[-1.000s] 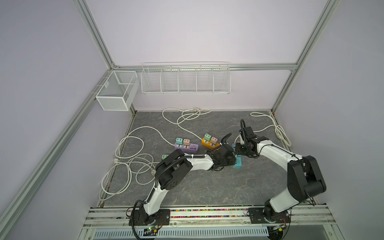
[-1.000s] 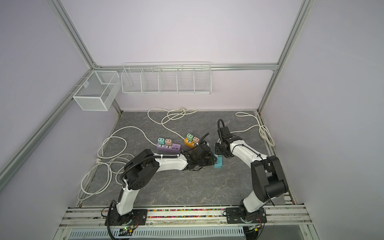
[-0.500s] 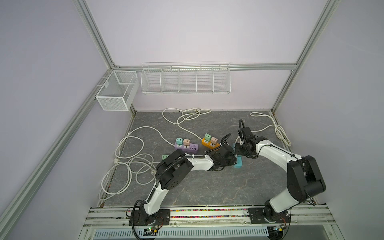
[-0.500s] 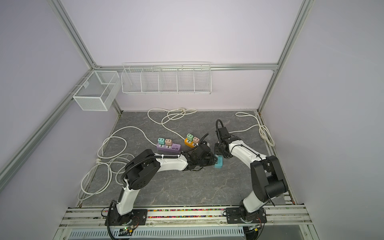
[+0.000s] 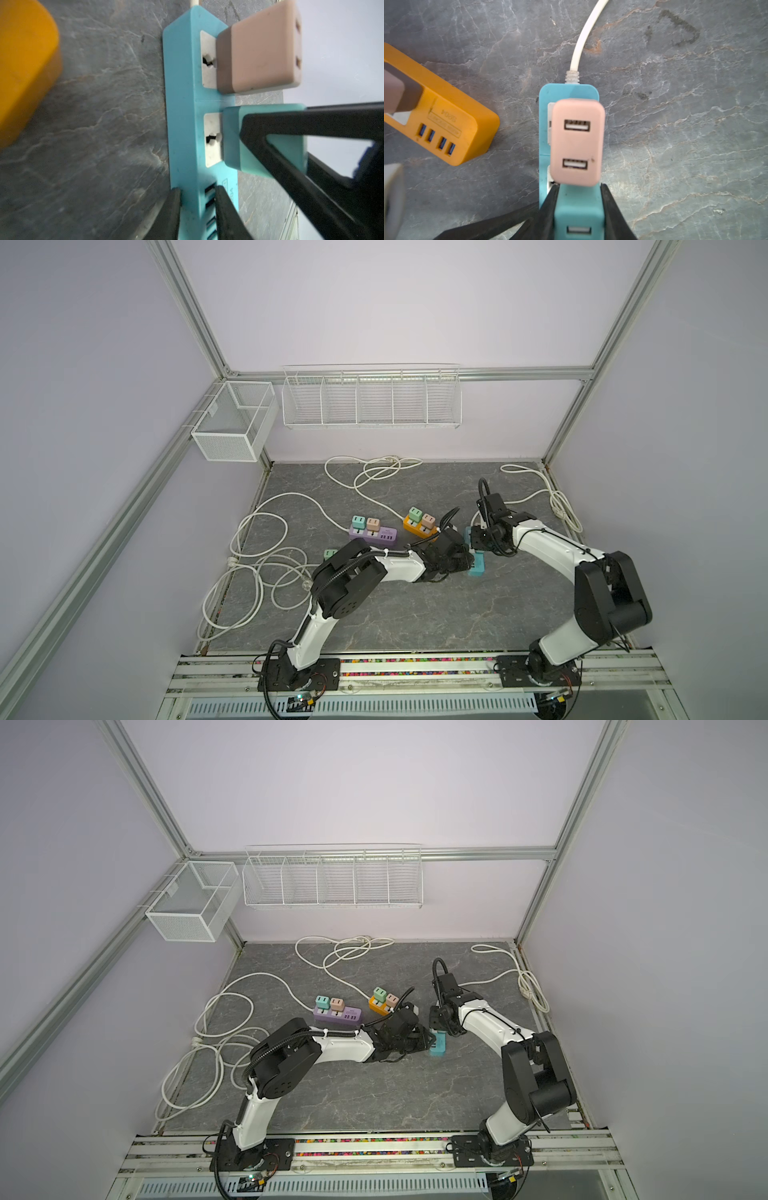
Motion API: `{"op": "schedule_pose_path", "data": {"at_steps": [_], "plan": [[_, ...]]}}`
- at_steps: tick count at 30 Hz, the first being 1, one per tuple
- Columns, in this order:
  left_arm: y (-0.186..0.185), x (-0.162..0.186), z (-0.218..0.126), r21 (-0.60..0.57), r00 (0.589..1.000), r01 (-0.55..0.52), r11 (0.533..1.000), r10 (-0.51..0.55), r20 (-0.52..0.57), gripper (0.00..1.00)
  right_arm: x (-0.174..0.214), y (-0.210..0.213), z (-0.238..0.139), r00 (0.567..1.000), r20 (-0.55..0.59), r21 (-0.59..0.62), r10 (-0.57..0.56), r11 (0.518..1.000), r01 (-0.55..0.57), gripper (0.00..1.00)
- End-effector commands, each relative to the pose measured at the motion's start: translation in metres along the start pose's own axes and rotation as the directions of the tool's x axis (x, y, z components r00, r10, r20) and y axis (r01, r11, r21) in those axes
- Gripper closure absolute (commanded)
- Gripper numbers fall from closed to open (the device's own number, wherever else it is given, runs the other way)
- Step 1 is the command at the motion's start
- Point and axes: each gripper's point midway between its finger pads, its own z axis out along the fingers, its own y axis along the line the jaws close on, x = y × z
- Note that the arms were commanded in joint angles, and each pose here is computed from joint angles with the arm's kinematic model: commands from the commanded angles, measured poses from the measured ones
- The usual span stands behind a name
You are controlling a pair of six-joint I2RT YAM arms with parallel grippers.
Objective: Pull the plug off the socket
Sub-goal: 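Pull the mint adapter out of the teal strip with left gripper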
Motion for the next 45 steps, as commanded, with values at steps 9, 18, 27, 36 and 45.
{"op": "schedule_pose_path", "data": {"at_steps": [9, 18, 27, 36, 45], "plan": [[0.088, 0.037, 0.013, -0.263, 0.993, 0.042, 0.964, -0.07, -0.097, 0.75, -0.01, 0.021, -0.022, 0.999, 0.037, -0.053, -0.018, 0.998, 0.02, 0.82], [0.073, 0.029, 0.01, -0.237, 0.995, 0.019, 0.971, -0.042, -0.092, 0.75, -0.021, 0.003, -0.06, 0.993, 0.114, -0.043, -0.005, 0.999, 0.01, 0.81], [0.018, -0.011, -0.016, -0.157, 0.998, -0.062, 0.986, 0.061, -0.012, 0.69, -0.014, -0.008, -0.089, 0.983, 0.161, -0.175, 0.089, 0.983, -0.061, 0.81], [0.01, -0.029, -0.065, -0.111, 0.995, -0.062, 0.992, 0.071, 0.076, 0.59, 0.007, 0.003, -0.111, 0.983, 0.157, -0.286, 0.093, 0.957, -0.045, 0.8], [0.021, -0.024, -0.118, -0.1, 0.986, -0.079, 0.992, 0.093, 0.142, 0.53, 0.032, 0.042, -0.105, 0.985, 0.099, -0.507, 0.141, 0.859, -0.072, 0.81]]}}
